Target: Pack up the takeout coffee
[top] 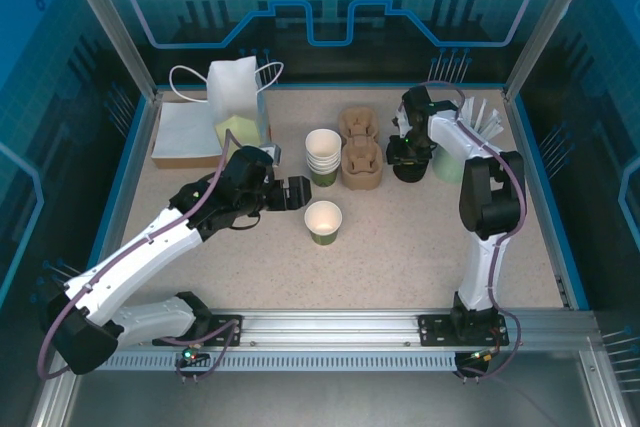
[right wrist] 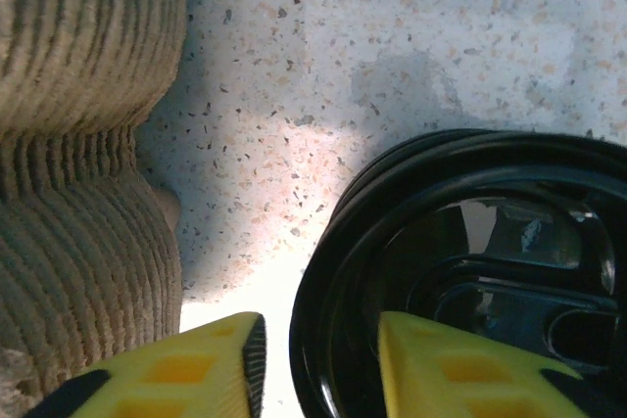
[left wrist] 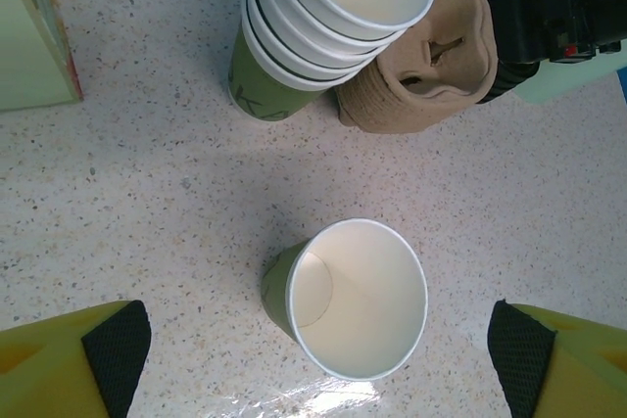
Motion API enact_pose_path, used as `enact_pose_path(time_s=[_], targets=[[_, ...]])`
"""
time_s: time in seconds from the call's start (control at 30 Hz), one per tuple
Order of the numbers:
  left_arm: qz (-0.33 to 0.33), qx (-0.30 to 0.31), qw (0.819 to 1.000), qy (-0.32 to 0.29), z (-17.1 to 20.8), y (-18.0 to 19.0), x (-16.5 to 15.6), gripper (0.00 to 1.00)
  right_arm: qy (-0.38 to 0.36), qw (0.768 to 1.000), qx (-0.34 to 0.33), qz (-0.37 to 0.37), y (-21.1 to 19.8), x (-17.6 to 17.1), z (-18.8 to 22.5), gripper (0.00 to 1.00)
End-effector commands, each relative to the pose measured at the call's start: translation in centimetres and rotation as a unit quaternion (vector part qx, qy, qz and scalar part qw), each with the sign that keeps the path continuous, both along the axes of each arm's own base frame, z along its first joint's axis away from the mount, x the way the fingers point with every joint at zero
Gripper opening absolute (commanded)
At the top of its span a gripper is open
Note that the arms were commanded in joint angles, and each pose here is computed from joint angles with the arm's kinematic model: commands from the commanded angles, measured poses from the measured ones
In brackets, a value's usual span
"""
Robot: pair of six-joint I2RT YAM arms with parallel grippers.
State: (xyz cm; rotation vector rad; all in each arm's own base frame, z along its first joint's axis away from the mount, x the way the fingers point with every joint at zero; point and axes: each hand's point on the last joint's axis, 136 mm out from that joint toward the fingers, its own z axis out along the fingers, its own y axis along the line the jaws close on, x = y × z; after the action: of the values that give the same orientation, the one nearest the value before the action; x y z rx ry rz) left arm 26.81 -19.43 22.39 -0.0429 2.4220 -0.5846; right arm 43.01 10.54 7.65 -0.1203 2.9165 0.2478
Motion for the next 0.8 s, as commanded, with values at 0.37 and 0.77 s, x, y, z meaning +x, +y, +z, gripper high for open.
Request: enact_pose_path(time_s=[0.37,0.77], targets=[[-0.005,-0.001,0.999,-0.050,2.4,0.0,1.2,0.98,-0.046,0.999,0.019,-0.004,-0.7,-0.3,5.3,0.11],[-0.206,-0.062,0.879,-0.426,12.7,-5.5,1.0,0.99,-0.139,0.928,0.345,0.029,5.0,-7.0,20.8,0.11]])
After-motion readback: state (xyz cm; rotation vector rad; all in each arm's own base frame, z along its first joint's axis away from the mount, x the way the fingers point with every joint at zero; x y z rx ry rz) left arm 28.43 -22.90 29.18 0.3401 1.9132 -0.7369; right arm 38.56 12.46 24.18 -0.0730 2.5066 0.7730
